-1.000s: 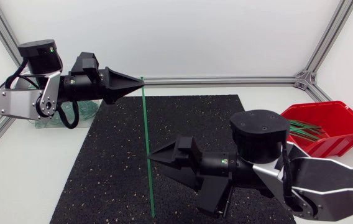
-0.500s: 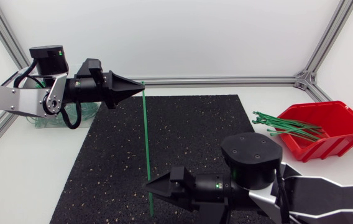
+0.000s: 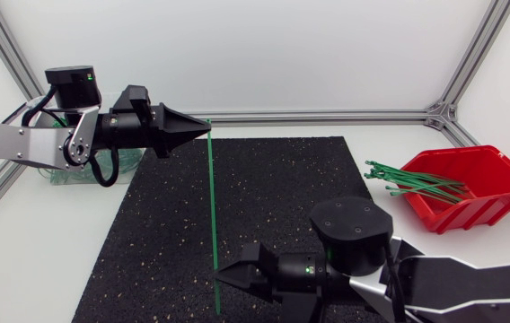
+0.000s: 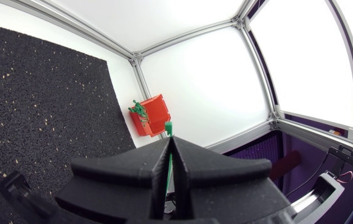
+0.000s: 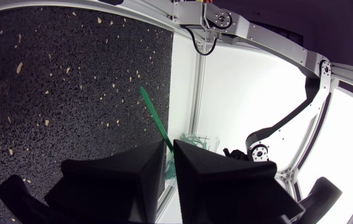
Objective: Take a green cable tie from the red box, thread the tail through the head to close it, then place it in the transparent bin on the left.
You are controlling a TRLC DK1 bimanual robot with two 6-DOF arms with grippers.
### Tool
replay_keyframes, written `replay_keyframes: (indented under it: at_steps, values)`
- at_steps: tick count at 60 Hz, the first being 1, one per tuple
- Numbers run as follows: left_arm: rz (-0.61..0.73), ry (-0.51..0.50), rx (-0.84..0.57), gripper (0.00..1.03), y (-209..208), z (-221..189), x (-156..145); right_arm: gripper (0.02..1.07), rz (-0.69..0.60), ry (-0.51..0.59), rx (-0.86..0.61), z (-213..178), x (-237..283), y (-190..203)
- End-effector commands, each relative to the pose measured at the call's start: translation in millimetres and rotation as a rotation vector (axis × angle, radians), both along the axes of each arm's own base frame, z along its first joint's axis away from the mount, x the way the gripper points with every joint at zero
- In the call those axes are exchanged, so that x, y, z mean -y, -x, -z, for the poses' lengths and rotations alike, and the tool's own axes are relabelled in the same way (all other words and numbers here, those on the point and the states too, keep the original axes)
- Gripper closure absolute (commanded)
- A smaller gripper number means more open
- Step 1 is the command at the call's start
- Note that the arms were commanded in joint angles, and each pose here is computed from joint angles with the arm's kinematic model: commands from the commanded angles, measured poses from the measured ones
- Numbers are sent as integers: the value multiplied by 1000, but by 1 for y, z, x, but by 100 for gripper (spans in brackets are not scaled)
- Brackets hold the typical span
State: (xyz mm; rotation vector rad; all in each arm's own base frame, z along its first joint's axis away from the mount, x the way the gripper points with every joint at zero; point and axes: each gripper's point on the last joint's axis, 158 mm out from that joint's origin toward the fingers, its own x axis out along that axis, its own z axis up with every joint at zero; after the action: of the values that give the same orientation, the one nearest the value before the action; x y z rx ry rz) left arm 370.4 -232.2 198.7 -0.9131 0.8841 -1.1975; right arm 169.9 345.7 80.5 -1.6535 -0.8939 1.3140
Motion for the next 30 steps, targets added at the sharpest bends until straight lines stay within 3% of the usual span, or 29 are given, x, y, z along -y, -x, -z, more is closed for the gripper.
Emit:
replay_keyframes:
  at_steps: [1,16,30]
  values:
    - [22,11,0,99,6,-10,3,101,-19,15,30,5,0,3]
    - [25,11,26,99,13,-12,3,101,-19,-12,4,-4,0,10]
    - [38,16,87,99,35,-10,4,101,104,-141,-348,-37,-6,13]
